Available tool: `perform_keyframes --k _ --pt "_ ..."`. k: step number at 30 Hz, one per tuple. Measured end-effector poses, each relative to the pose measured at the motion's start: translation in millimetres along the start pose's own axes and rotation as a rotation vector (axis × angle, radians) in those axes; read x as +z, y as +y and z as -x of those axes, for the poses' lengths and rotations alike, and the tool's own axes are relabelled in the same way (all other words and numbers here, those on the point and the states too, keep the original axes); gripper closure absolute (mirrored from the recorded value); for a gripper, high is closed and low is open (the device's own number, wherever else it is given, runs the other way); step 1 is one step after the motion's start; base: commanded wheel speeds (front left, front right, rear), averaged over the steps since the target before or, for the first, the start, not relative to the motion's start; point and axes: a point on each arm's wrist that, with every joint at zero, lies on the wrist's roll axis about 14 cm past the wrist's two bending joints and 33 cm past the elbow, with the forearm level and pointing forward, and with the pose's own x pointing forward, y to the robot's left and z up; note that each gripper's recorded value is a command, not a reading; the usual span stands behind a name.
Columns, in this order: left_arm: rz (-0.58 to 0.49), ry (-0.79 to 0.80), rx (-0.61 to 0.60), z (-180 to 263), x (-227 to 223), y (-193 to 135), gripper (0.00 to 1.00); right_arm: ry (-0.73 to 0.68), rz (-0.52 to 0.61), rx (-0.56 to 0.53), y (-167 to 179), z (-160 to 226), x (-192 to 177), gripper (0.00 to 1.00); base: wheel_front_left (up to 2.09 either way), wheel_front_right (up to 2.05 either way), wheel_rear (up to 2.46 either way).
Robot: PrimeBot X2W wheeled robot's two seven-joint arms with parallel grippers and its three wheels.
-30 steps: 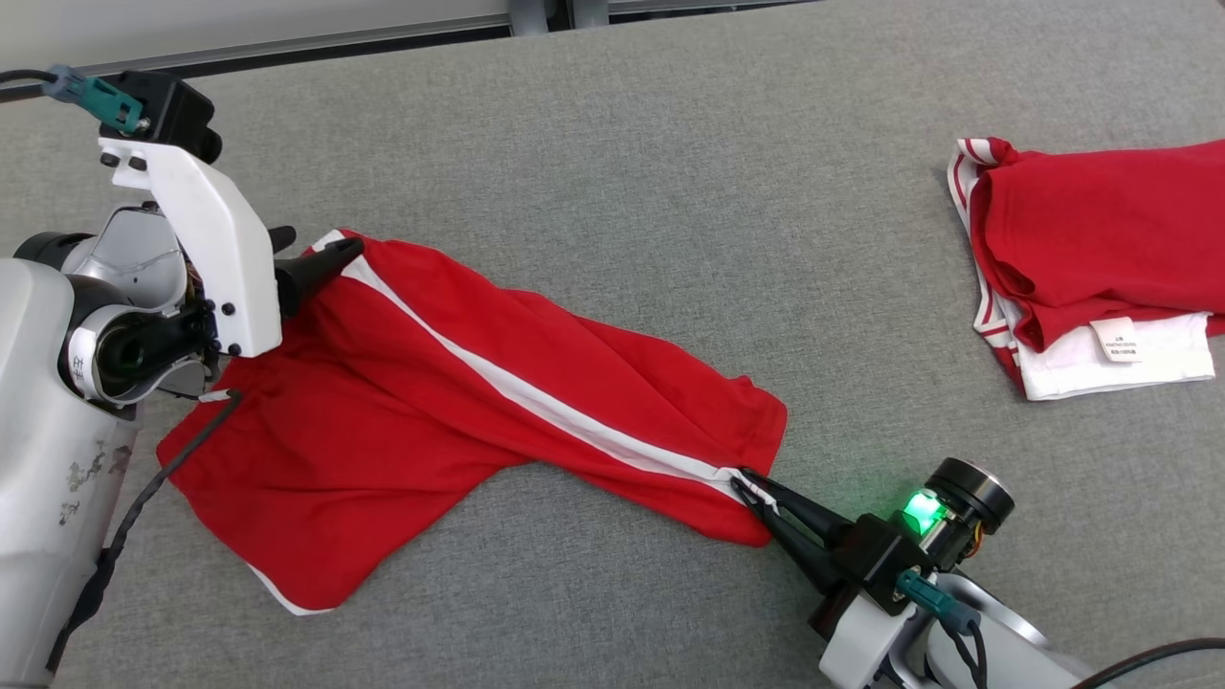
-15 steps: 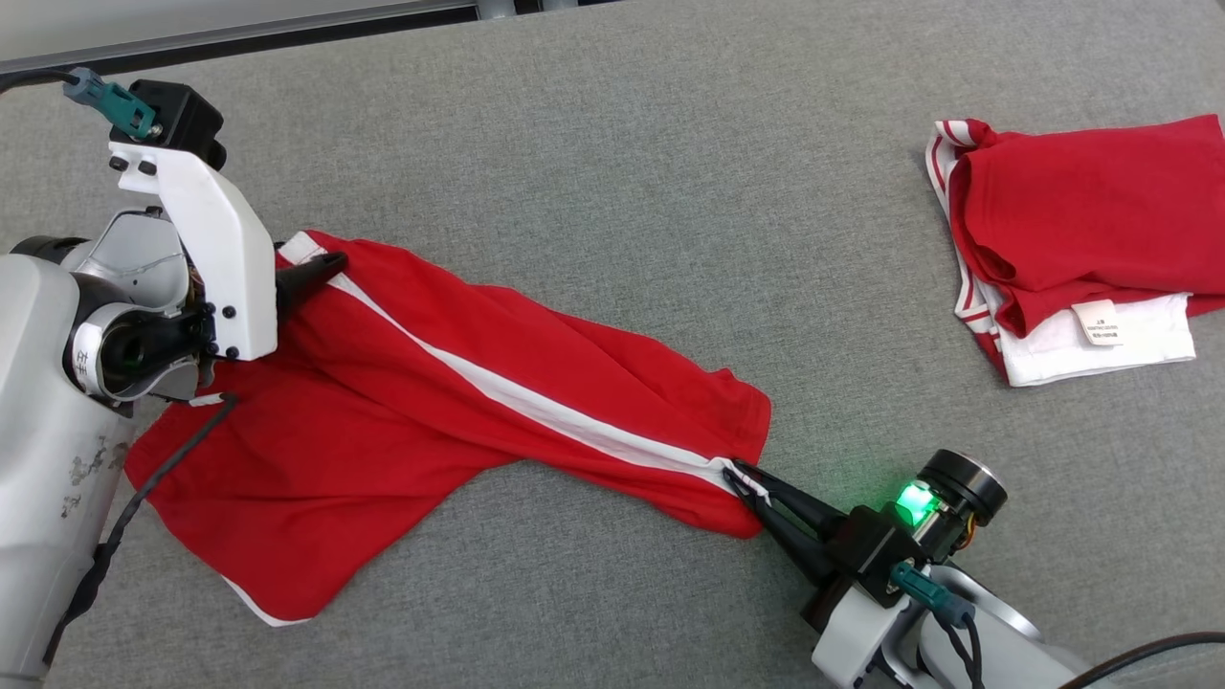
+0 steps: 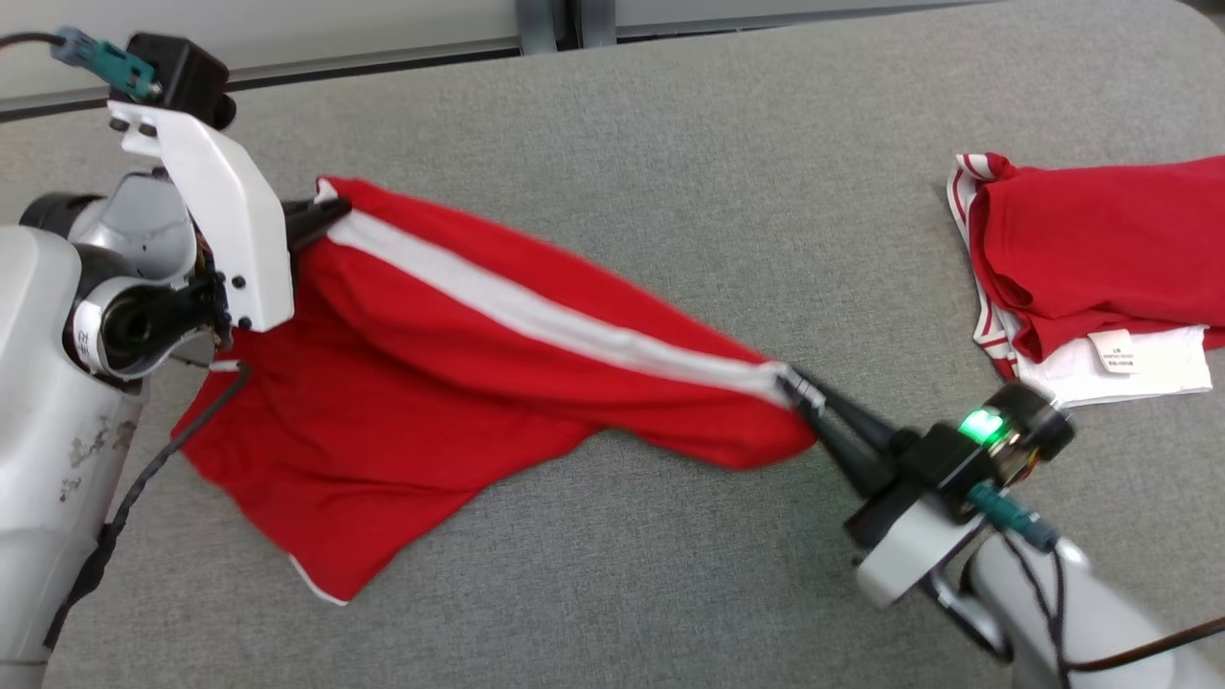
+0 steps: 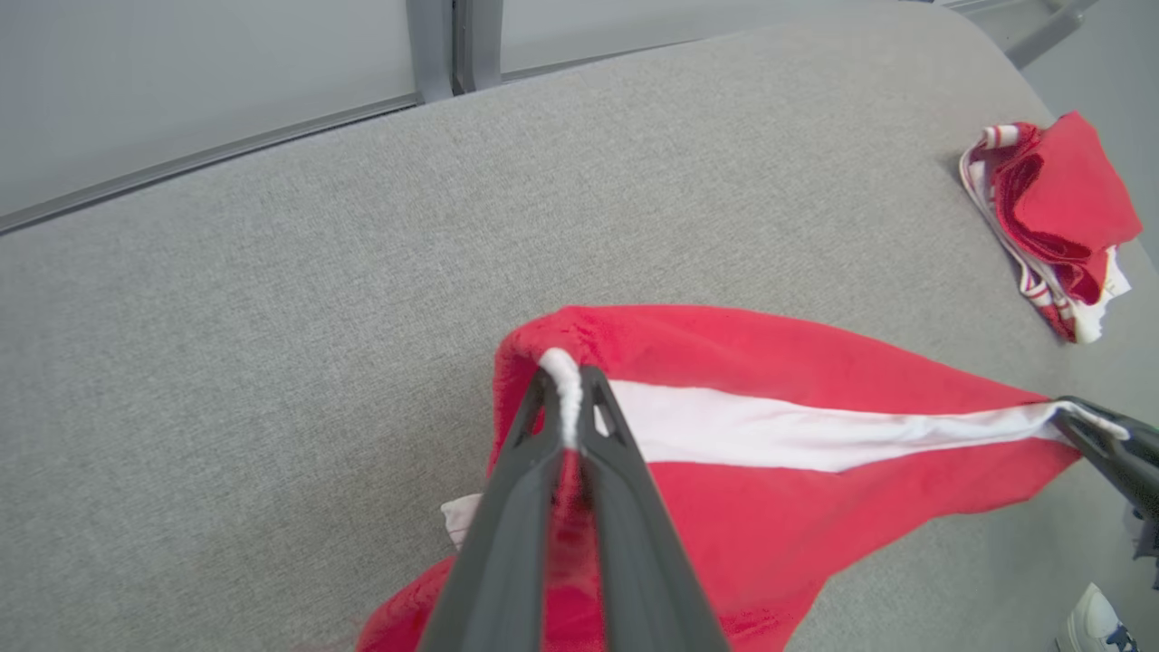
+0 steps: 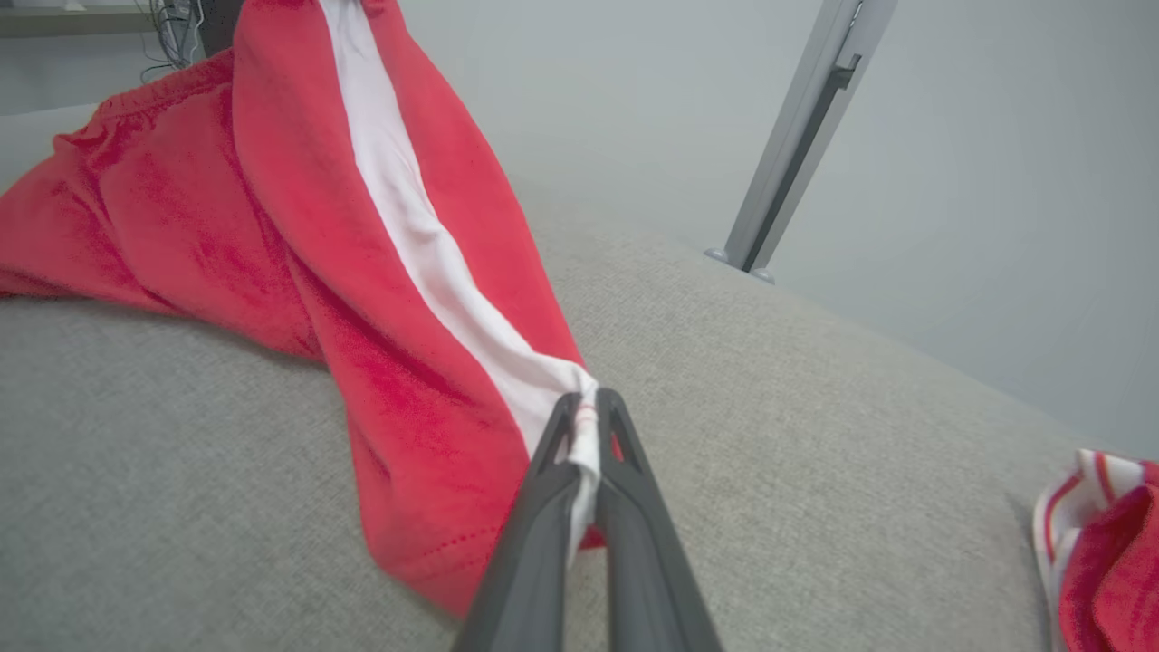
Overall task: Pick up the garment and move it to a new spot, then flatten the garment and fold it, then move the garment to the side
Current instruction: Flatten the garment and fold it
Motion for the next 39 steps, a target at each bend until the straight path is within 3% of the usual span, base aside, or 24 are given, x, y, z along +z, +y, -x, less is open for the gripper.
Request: perform_keyframes --k 14,19,22,25,29,39 --pt "-0.215 -0.621 -0.064 110 137 -77 1.0 -0.373 0.269 -0.221 -109 14 174 1.0 0.0 0.0 0.0" --pt "-0.329 -0.803 -0.033 152 160 -101 1.0 -0.491 0.331 -0.275 -119 31 226 1.0 0.0 0.0 0.0" --pt "-0.334 -0.879 -0.054 171 166 -116 1.0 -0.543 0.361 -0.304 -122 44 247 1.0 0.0 0.0 0.0" --pt "-0.319 -0.943 -0.057 191 167 -121 1.0 -0.564 0.383 -0.305 -114 53 253 1.0 0.0 0.0 0.0" --pt "-0.307 -0.917 -0.077 190 152 -124 1.0 -0.534 0.399 -0.296 -108 59 244 1.0 0.0 0.0 0.0" --pt "-0.258 -0.858 -0.05 174 148 -94 1.0 -0.481 0.418 -0.29 -119 46 240 1.0 0.0 0.0 0.0"
